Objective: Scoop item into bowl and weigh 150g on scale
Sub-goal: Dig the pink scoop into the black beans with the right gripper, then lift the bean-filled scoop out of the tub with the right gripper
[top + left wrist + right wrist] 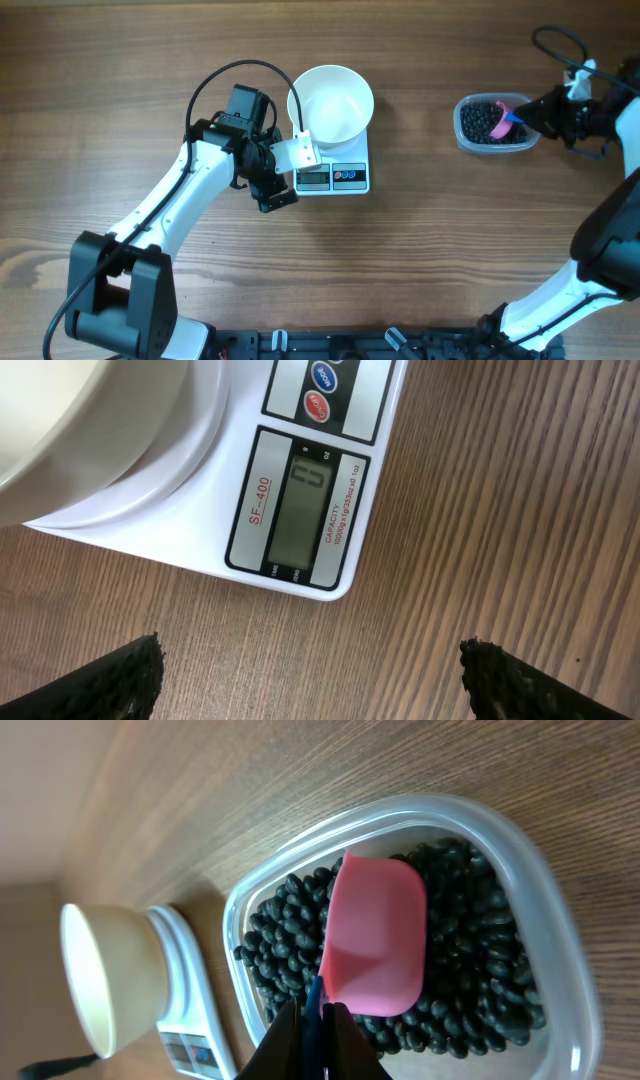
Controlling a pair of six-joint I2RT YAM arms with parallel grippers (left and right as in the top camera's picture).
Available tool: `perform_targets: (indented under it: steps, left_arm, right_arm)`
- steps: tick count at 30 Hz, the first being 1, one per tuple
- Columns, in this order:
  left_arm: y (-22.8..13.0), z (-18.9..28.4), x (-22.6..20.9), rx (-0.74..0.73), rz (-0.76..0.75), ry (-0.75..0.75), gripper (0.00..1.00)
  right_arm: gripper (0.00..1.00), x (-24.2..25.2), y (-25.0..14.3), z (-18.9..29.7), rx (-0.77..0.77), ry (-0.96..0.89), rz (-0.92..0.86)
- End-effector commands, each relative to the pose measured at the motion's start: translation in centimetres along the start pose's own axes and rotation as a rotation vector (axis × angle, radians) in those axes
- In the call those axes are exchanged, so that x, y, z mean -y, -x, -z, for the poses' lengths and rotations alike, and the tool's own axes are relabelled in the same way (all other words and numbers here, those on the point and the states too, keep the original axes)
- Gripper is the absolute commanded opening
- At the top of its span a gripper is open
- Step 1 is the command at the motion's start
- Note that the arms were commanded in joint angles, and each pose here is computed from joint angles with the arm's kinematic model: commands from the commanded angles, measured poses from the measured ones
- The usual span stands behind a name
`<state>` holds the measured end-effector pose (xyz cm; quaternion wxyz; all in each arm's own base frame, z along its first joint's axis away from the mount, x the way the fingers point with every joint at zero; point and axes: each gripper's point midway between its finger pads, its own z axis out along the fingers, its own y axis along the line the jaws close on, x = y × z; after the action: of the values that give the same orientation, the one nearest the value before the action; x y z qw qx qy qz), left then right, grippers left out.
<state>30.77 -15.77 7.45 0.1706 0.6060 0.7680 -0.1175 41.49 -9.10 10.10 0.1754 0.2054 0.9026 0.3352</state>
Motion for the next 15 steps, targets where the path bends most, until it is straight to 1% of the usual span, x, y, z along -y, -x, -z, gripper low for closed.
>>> perform_targets:
  steps: [1, 5, 9, 13, 14, 15]
  left_arm:
    - [-0.2, -0.4, 0.3, 0.007, -0.005, -0.022, 1.00]
    - [-0.1, -0.4, 0.3, 0.007, -0.005, -0.023, 1.00]
    - [-0.1, -0.4, 0.3, 0.007, -0.005, -0.023, 1.00]
    - [-0.1, -0.4, 0.3, 0.007, -0.005, -0.023, 1.00]
    - [-0.1, -0.4, 0.3, 0.007, -0.005, -0.023, 1.00]
    - [-0.1, -0.4, 0.3, 0.007, -0.006, -0.023, 1.00]
  right_arm:
    - [0.04, -0.2, -0.4, -0.8, -0.022, 0.145, -0.005]
    - [0.04, 0.3, 0.3, 1.1, 0.023, 0.219, -0.050]
    - [0.06, 2.4, 0.4, 3.1, 0.055, 0.218, -0.130]
    - [0.09, 2.2, 0.9, 4.6, 0.092, 0.298, -0.153]
    - [0.09, 2.0, 1.0, 4.9, 0.099, 0.317, -0.158]
    - [0.06, 1.9, 1.1, 5.1, 0.103, 0.332, -0.164]
